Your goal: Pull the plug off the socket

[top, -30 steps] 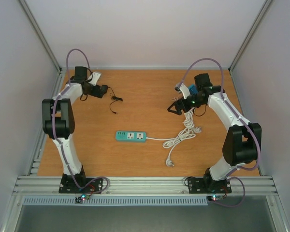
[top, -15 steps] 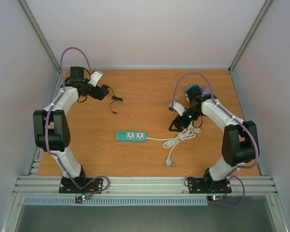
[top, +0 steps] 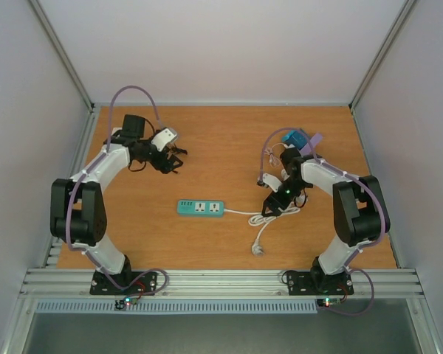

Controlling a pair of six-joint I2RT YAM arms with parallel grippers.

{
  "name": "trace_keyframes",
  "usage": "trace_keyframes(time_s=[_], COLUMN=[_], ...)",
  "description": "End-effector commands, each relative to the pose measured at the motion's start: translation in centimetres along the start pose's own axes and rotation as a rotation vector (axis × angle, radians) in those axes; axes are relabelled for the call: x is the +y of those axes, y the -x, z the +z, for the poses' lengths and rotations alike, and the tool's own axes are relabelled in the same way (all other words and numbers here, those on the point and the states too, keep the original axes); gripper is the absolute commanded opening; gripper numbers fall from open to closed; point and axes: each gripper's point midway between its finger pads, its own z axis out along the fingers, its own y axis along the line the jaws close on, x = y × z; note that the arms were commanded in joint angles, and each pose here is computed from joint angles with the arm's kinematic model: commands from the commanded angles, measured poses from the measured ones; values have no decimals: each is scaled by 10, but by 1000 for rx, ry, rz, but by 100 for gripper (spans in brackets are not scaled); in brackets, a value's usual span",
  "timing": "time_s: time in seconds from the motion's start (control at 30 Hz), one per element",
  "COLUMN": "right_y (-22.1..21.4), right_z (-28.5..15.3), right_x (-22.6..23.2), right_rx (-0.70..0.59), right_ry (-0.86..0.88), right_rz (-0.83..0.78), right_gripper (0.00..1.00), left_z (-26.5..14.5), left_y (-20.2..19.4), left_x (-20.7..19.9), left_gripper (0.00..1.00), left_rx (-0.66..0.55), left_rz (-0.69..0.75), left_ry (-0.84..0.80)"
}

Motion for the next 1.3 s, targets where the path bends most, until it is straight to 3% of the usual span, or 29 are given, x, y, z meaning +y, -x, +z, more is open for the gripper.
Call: trace_keyframes(time_s=[0.0,0.3,0.63,1.0,1.13,1.27], right_y=[-17,-49,-75,-103,-112,-113], right_z=[8,12,10,0,-3,-7], right_x=[4,13,11,0,-2,-5], right_rx=[58,120,157,193,199,193], right_ry=[3,-21,-85,-125,-132,-142], right_rz=[17,3,-64,-73,-80,-79], right_gripper=[80,80,77,72,71,71], left_z=[-2,6,10,21,41,58], left_y=[-8,-43,-75,-69,-54,-57], left_x=[-31,-80,-105,-124,-121,-141], left_gripper=[85,83,82,80,73,66], left_rx=[-2,56,114,84,83,120], left_rz=[66,121,162,316,331,435], left_ry=[-93,-238,-327,-416,-416,-454])
